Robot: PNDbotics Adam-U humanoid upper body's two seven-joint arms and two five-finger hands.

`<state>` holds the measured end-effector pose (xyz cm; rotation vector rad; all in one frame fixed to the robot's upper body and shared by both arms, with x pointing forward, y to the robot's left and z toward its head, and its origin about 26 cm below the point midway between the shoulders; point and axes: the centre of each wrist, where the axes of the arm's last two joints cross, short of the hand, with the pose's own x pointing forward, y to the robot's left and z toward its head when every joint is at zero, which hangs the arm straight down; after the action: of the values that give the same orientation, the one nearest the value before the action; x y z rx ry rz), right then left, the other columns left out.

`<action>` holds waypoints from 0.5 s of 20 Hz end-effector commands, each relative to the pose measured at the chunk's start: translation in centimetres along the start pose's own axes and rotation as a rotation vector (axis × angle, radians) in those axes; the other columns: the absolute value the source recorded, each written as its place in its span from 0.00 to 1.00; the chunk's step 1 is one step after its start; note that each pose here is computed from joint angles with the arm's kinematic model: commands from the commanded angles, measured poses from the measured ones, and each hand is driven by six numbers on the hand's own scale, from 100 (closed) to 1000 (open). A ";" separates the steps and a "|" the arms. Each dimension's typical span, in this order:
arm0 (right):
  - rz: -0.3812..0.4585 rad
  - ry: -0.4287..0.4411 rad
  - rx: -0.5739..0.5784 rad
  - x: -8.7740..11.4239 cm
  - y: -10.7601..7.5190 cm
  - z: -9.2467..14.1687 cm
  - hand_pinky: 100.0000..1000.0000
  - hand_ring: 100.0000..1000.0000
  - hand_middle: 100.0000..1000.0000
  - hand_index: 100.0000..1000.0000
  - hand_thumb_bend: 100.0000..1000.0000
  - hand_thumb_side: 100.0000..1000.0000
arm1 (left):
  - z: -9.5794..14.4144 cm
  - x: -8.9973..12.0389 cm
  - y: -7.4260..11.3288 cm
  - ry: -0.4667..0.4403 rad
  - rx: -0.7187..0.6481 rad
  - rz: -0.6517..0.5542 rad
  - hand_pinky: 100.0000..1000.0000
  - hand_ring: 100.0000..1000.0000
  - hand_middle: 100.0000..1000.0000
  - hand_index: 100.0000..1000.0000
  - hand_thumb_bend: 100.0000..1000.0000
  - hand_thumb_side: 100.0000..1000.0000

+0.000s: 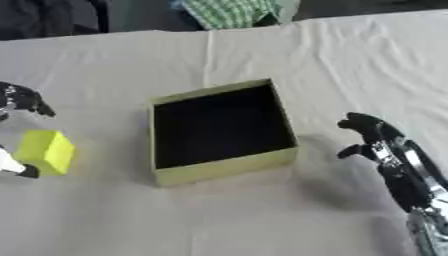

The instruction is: Pick up objects on the table and place them in the box.

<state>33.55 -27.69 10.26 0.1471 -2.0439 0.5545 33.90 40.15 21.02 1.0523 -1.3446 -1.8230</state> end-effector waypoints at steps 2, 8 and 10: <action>0.016 -0.014 0.006 0.5 -0.3 -0.3 0.53 0.92 0.73 0.86 0.00 0.75 | 0.2 -0.6 0.8 0.011 -0.001 -0.033 0.71 0.59 0.57 0.75 0.79 0.50; 0.016 -0.016 0.009 0.5 -0.3 -0.3 0.53 0.92 0.73 0.86 0.00 0.75 | -0.2 -0.7 0.2 0.016 -0.008 -0.025 0.70 0.57 0.55 0.74 0.77 0.50; 0.016 -0.016 0.010 0.5 -0.3 -0.3 0.53 0.92 0.73 0.86 0.00 0.75 | -0.3 -0.7 0.0 0.017 -0.008 -0.020 0.69 0.56 0.54 0.73 0.76 0.49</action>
<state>33.55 -27.68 10.26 0.1494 -2.0428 0.5581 34.54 40.29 20.03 1.0388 -1.3266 -1.8194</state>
